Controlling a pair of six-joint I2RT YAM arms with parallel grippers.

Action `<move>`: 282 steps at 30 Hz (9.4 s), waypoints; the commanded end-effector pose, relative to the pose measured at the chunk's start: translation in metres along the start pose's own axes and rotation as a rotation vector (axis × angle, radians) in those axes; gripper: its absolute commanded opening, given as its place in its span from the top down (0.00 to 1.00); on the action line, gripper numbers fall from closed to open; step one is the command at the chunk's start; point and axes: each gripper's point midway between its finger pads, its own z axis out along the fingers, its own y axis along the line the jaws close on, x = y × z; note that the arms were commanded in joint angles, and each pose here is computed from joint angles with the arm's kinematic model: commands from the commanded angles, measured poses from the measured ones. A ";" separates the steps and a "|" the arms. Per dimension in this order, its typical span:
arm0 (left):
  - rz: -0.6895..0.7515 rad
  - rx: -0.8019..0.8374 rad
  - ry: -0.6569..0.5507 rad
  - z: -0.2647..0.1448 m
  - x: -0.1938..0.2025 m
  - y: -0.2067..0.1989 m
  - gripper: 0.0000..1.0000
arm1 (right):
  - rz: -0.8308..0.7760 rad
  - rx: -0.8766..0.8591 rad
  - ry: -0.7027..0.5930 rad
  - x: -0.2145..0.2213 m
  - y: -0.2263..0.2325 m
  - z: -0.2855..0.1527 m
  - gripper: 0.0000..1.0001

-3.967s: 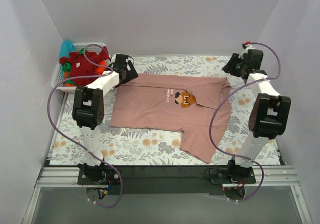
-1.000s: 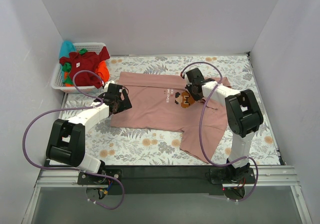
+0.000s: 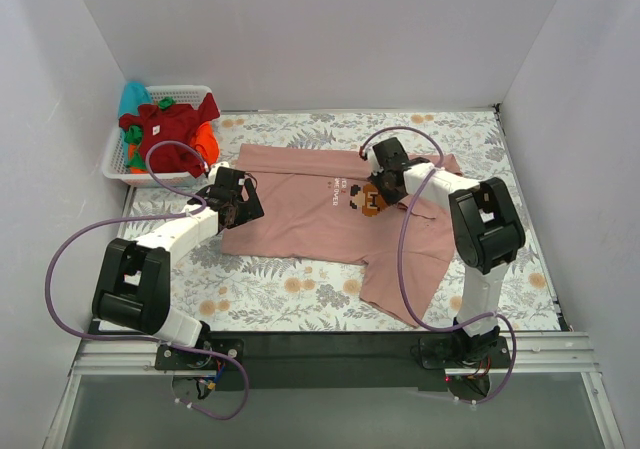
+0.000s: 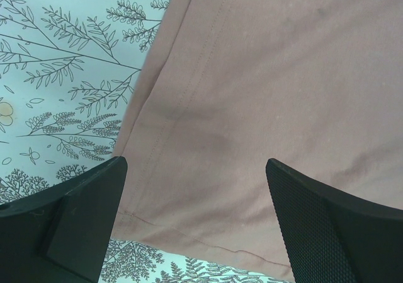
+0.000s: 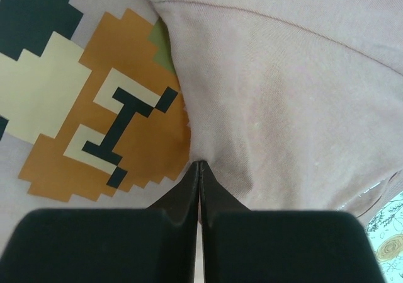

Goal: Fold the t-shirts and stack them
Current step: Fold the tshirt

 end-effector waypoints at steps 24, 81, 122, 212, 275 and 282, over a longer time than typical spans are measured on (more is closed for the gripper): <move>0.018 0.015 0.008 0.000 -0.005 -0.008 0.08 | 0.182 -0.147 -0.067 -0.029 -0.008 -0.037 0.84; 0.023 0.002 0.025 0.002 -0.002 -0.006 0.08 | 0.091 -0.272 0.021 -0.005 0.069 -0.026 0.88; -0.095 -0.026 -0.017 0.143 -0.107 -0.068 0.09 | 0.984 -0.265 -0.415 -0.007 -0.215 0.043 0.65; -0.233 -0.251 0.111 -0.008 0.047 0.039 0.90 | 0.989 0.131 0.012 0.171 -0.075 -0.099 0.40; -0.187 -0.262 0.020 -0.018 -0.008 0.035 1.00 | 1.171 0.018 -0.086 0.137 -0.120 -0.103 0.99; -0.173 -0.272 0.035 0.011 -0.029 0.024 1.00 | 1.163 -0.018 -0.078 0.112 -0.140 -0.086 0.99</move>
